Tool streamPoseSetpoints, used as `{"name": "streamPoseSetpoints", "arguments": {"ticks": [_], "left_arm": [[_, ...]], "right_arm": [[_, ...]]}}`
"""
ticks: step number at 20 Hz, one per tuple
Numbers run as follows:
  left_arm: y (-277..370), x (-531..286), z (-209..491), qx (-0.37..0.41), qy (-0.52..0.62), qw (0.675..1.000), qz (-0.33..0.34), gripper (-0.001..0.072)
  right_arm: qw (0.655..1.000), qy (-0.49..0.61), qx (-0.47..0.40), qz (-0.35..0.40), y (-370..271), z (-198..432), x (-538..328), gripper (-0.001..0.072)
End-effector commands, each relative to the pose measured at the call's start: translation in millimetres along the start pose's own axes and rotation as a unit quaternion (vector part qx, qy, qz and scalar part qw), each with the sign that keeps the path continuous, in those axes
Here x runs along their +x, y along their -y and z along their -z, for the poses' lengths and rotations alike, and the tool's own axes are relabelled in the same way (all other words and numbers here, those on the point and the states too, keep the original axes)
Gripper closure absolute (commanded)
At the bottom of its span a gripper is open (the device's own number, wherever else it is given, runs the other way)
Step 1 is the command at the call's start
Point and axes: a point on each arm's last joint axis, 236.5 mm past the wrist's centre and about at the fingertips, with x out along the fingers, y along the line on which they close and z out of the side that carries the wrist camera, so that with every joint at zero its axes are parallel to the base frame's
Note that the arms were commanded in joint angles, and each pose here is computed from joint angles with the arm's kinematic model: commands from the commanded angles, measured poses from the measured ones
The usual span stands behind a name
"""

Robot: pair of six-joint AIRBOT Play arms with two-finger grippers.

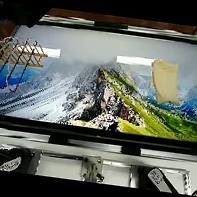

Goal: Fold the shirts.

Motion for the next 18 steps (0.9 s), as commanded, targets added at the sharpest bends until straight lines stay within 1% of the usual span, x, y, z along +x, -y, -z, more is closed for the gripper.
{"name": "streamPoseSetpoints", "arguments": {"ticks": [1, 11, 12, 13, 14, 15, 18], "left_arm": [[-0.1, 0.1, -0.2, -0.002, 0.000, 1.000, 0.000, 0.0167], [-0.2, 0.1, -0.2, 0.000, 0.000, 1.000, 0.000, 0.0167], [-0.1, 0.1, -0.2, 0.000, 0.000, 1.000, 0.000, 0.0167], [-0.4, 0.3, -0.3, 0.000, 0.000, 1.000, -0.001, 0.0167], [-0.6, 0.4, -0.2, 0.000, 0.000, 1.000, -0.001, 0.0167], [-0.8, 0.7, 0.0, 0.000, 0.000, 1.000, -0.001, 0.0167], [-1.0, 1.0, 0.2, 0.000, 0.000, 1.000, -0.001, 0.0166]], "right_arm": [[0.999, -0.020, -0.010, 0.031, 28.3, 7.4, -2.8, 0.0634], [0.997, -0.051, -0.027, 0.050, 69.9, 12.2, -33.9, 0.0630], [0.997, -0.054, -0.024, 0.050, 71.3, 13.5, -35.6, 0.0602], [0.997, -0.062, -0.020, 0.049, 73.1, 16.7, -38.2, 0.0465], [0.996, -0.073, -0.018, 0.051, 75.6, 21.7, -40.3, 0.0300], [0.995, -0.086, -0.018, 0.055, 78.7, 27.4, -42.7, 0.0259], [0.986, -0.148, -0.041, 0.064, 88.9, 54.6, -54.0, 0.0259]]}}
